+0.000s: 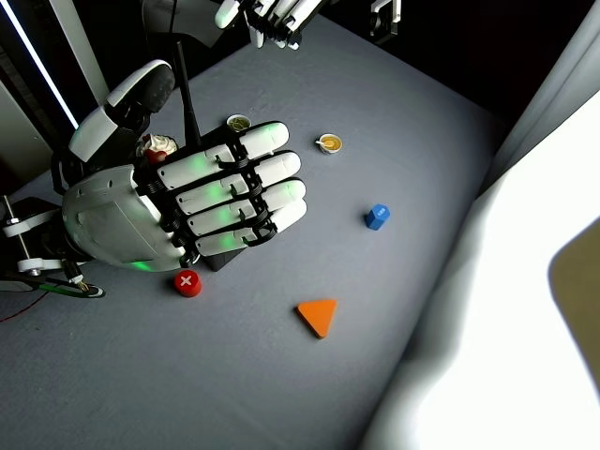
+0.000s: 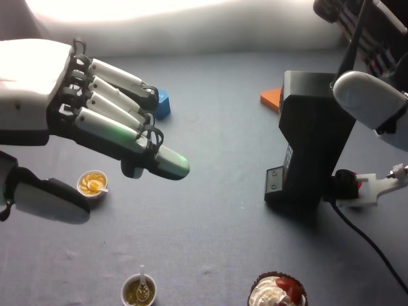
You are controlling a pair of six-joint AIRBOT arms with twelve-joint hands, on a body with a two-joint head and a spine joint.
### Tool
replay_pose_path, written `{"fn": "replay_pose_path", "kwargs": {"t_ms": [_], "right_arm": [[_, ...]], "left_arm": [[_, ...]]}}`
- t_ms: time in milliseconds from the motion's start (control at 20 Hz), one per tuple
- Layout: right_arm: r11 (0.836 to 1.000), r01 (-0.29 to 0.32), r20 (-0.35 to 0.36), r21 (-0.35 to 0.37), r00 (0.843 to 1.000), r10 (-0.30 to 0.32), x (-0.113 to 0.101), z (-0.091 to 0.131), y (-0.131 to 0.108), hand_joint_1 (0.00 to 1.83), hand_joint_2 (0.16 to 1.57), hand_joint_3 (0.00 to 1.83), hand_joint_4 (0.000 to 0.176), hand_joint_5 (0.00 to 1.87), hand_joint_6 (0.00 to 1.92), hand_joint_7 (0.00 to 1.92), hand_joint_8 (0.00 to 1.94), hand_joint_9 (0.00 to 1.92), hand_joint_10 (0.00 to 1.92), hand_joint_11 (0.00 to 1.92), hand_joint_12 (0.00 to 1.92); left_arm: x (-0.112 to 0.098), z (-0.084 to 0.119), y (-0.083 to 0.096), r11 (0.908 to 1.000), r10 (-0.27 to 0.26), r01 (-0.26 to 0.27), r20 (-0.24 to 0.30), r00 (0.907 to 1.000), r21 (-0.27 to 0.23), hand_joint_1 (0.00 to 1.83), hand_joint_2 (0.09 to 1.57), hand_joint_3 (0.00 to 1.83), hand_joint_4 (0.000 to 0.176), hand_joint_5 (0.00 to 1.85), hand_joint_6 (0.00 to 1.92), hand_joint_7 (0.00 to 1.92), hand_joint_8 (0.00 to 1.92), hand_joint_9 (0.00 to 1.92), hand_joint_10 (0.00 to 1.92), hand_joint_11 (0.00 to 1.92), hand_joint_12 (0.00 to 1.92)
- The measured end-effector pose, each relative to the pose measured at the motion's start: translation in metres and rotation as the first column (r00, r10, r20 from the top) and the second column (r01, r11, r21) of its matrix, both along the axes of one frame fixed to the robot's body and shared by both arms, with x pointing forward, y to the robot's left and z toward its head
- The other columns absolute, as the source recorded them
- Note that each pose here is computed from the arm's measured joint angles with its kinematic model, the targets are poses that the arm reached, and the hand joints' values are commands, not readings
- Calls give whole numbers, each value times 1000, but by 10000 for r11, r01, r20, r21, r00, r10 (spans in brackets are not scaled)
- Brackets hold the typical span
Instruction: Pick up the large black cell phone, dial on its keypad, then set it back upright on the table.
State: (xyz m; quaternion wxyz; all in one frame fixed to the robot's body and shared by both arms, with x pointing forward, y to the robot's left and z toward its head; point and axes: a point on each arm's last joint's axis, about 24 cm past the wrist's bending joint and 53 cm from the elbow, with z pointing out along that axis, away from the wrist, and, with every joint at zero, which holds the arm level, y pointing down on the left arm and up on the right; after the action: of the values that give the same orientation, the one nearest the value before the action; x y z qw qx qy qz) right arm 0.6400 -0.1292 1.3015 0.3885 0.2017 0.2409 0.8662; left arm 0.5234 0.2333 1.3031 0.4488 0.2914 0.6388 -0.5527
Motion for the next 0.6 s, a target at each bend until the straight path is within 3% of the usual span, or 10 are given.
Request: {"fn": "replay_pose_path", "kwargs": {"t_ms": [150,200,350,500,600], "right_arm": [[9999,-99,-64,64,9999,99,-2,0,3,354,925,0,26,127,2,94,2,84,1,0,362],[9999,-155,-73,69,9999,155,-3,0,4,305,922,0,23,108,0,91,1,84,2,0,360],[9996,-266,-111,55,9996,267,-7,1,5,284,895,0,19,92,0,83,1,66,0,0,331],[9999,-111,-42,25,9999,111,-10,9,-7,397,895,0,13,91,3,83,1,66,1,0,267],[9999,72,-73,95,9999,-71,-12,15,-18,413,890,0,24,91,1,60,1,46,2,0,235]], "left_arm": [[0,-1,0,10000,14,-14,3,10000,40,281,1419,0,0,433,5,638,1142,648,1626,467,1919],[0,-1,0,10000,3,-3,3,10000,38,263,1416,0,0,429,1,640,1144,648,1622,374,1921],[0,-1,0,10000,11,-11,5,10000,30,265,1406,0,0,439,2,646,1132,673,1605,449,1921],[1,-1,0,10000,59,-59,80,10000,64,234,1420,3,0,442,2,644,1122,653,1591,473,1901],[2,0,1,10000,83,-84,158,9998,51,273,1390,0,0,458,2,677,1084,677,1550,545,1855]]}}
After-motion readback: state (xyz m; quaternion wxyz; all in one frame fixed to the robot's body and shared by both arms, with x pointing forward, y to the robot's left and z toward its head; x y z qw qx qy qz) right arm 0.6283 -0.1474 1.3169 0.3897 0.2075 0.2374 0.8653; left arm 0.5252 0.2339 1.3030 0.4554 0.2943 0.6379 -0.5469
